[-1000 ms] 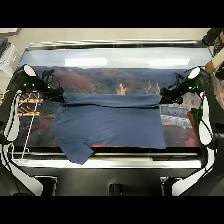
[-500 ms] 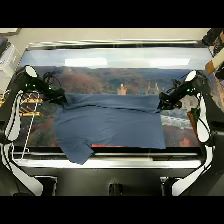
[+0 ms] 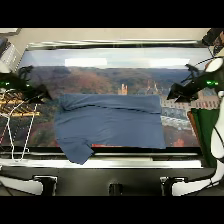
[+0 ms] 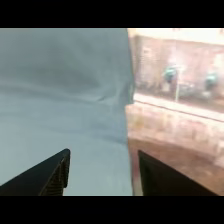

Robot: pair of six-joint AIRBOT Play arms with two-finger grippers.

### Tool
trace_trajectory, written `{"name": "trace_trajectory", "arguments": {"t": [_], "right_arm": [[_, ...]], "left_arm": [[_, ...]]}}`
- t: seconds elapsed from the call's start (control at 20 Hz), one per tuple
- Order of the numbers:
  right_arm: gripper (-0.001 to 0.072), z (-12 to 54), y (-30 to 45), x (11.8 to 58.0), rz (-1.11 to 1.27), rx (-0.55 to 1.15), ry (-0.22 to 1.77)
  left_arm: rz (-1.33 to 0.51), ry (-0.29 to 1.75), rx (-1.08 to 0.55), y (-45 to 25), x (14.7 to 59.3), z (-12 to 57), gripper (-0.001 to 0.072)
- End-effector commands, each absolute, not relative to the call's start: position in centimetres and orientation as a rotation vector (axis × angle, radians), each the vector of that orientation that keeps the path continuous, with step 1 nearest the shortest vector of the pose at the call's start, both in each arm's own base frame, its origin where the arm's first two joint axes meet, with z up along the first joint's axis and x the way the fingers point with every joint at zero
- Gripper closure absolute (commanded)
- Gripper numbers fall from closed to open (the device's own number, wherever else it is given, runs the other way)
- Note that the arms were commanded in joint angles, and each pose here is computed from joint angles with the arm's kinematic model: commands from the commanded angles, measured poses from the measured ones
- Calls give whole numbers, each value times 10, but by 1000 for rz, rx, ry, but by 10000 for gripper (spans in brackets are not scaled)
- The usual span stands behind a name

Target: Fold the clothes and pants, and hang the long-sleeved shirts on hangers.

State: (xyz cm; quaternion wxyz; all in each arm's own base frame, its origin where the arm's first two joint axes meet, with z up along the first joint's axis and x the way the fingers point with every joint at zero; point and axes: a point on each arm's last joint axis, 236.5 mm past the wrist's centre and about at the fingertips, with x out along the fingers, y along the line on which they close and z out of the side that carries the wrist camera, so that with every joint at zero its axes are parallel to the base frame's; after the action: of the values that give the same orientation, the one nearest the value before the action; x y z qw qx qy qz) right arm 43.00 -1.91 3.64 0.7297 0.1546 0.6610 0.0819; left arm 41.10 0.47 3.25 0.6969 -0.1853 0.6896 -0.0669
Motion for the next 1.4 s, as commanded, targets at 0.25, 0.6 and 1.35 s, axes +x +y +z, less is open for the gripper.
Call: {"name": "trace_trajectory", "arguments": {"t": [0.25,0.6,1.35], "right_arm": [[211,113,-12,419,281,452,1279],[211,120,-5,401,296,469,1330],[212,128,-8,408,288,450,1271]], "left_arm": [[-44,1572,-765,-38,205,-43,193],[-111,1421,-935,-81,191,-86,195],[-57,1463,-960,-76,191,-106,194]]}}
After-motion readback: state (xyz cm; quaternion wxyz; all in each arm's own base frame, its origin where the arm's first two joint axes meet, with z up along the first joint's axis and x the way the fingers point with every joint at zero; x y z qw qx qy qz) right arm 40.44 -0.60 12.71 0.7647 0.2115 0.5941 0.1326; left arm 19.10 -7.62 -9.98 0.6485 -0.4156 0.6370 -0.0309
